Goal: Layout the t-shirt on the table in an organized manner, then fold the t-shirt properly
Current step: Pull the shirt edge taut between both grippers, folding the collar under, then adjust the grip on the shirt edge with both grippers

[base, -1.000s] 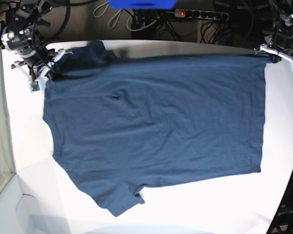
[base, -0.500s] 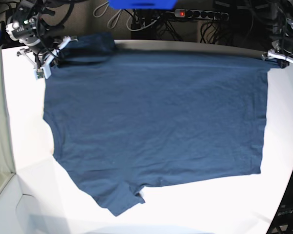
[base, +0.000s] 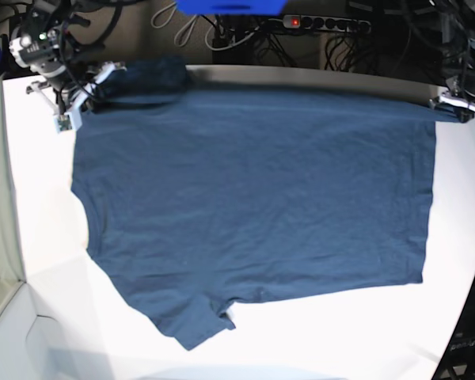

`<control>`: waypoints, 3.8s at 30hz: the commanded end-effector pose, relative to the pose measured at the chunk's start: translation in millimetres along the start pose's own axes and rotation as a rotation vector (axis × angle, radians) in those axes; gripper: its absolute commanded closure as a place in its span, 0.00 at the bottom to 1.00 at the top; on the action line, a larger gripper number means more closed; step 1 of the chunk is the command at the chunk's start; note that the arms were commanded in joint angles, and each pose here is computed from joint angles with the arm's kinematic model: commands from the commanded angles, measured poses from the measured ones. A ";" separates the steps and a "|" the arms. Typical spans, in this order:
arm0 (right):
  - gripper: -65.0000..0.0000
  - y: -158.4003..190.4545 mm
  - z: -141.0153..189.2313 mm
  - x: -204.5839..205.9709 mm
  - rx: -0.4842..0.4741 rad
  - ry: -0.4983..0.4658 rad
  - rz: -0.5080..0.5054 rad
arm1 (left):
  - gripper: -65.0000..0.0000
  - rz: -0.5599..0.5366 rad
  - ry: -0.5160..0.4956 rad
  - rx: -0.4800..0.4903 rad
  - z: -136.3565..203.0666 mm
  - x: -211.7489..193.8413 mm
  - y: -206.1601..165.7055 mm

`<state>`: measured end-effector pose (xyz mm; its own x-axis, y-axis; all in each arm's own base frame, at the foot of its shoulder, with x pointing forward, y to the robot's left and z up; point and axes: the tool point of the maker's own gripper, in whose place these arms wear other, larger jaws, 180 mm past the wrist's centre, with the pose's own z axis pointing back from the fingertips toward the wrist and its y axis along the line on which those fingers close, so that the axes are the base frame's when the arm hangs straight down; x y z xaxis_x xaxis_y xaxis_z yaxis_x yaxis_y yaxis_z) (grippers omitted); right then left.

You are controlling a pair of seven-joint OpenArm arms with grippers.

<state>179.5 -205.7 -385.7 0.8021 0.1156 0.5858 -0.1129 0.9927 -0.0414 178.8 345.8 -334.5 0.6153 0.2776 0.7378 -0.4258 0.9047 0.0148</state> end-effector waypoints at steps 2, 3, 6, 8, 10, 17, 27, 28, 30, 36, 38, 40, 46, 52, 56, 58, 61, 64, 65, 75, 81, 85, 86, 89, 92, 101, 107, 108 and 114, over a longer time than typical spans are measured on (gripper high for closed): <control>1.00 -4.8 1.2 18.8 -0.012 -0.057 0.009 | 1.00 0.013 -0.044 -0.004 -3.4 12.4 1.1; 1.00 -5.2 0.6 22.6 -0.013 -0.066 0.009 | 1.00 0.020 -0.041 -0.006 -6.3 11.8 0.5; 1.00 -6.9 -1.3 34.8 -0.017 -0.094 0.010 | 1.00 0.038 -0.040 -0.012 -12.4 13.1 -1.1; 1.00 -7.3 -2.9 43.4 -0.016 -0.114 0.012 | 1.00 0.055 -0.036 -0.017 -17.6 12.6 -2.1; 1.00 -7.6 -4.6 51.4 -0.015 -0.132 0.012 | 1.00 0.071 -0.031 -0.024 -23.1 11.7 -3.6; 1.00 -10.1 -29.3 70.4 0.020 -0.151 -0.021 | 1.00 0.033 0.073 -0.128 -62.0 -6.4 -35.4; 1.00 -29.4 -43.3 104.0 0.015 -0.194 -0.011 | 1.00 0.005 0.060 -0.120 -65.3 7.7 -27.2; 1.00 -29.8 -43.3 108.6 0.014 -0.204 -0.011 | 1.00 -0.007 0.047 -0.114 -64.2 13.2 -26.2; 1.00 -30.5 -42.8 114.9 0.013 -0.217 -0.011 | 1.00 -0.023 0.013 -0.115 -61.4 28.5 -27.9; 1.00 -15.2 -46.4 121.3 0.049 -0.221 0.025 | 1.00 -0.058 -0.092 -0.122 -47.7 65.5 -37.0; 1.00 -7.6 -47.8 124.3 0.066 -0.224 0.043 | 1.00 -0.054 -0.103 -0.125 -48.6 70.4 -38.2; 1.00 -1.9 -48.6 126.8 0.079 -0.228 0.056 | 1.00 -0.049 -0.112 -0.127 -49.4 74.4 -39.5; 1.00 9.5 -51.3 139.0 0.106 -0.245 0.082 | 1.00 -0.048 -0.091 -0.149 -57.6 69.3 -47.9; 1.00 7.9 -71.7 134.8 0.139 -0.202 0.054 | 1.00 -0.135 -0.055 -0.138 -70.0 66.9 -54.9; 1.00 4.9 -77.0 133.4 0.143 -0.188 0.051 | 1.00 -0.133 -0.048 -0.124 -74.9 67.6 -52.7; 1.00 2.8 -78.3 137.8 0.142 -0.194 0.047 | 1.00 -0.120 -0.024 -0.123 -80.6 61.4 -50.3; 1.00 -1.8 -77.2 141.2 0.133 -0.199 0.055 | 1.00 -0.118 0.021 -0.116 -88.8 49.7 -43.6; 1.00 -2.6 -76.9 142.7 0.131 -0.201 0.056 | 1.00 -0.099 0.053 -0.115 -96.7 41.2 -41.1; 1.00 -2.6 -76.9 142.7 0.131 -0.201 0.056 | 1.00 -0.093 0.064 -0.115 -99.5 38.5 -40.2; 1.00 -1.5 -77.2 142.2 0.133 -0.200 0.058 | 0.99 -0.045 0.080 -0.117 -116.8 25.8 -37.2; 1.00 -2.0 -77.2 141.5 0.132 -0.197 0.057 | 0.99 -0.037 0.111 -0.115 -119.3 15.5 -35.2; 1.00 -1.1 -77.5 141.0 0.134 -0.192 0.060 | 0.82 -0.041 0.123 -0.114 -118.8 12.4 -34.3; 1.00 -1.1 -77.5 141.0 0.134 -0.192 0.060 | 0.74 -0.049 0.125 -0.108 -118.1 13.7 -30.8; 0.91 -1.0 -77.7 139.2 0.135 -0.187 0.060 | 0.62 -0.058 0.155 -0.103 -114.9 9.7 -25.8; 0.77 -0.9 -77.9 138.2 0.135 -0.184 0.059 | 0.61 -0.066 0.161 -0.092 -113.7 12.9 -19.3; 0.56 -1.9 -77.4 122.1 0.131 -0.157 0.055 | 0.61 -0.040 0.208 -0.079 -85.8 -3.0 -5.5; 0.56 -1.1 -77.9 114.6 0.133 -0.142 0.053 | 0.60 -0.043 0.145 -0.124 -56.6 -4.1 -7.8; 0.56 -0.8 -78.1 112.3 0.133 -0.137 0.053 | 0.60 -0.036 0.149 -0.120 -54.7 -8.4 -6.5; 0.56 0.7 -78.6 101.2 0.138 -0.116 0.050 | 0.60 0.011 0.188 -0.122 -65.8 -33.6 -2.5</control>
<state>297.5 -189.2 -402.6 0.7543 0.1534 0.6384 -0.2352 0.9709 0.0446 193.5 348.7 -416.6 0.7490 0.3551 0.5594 -0.3688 0.9248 -0.0932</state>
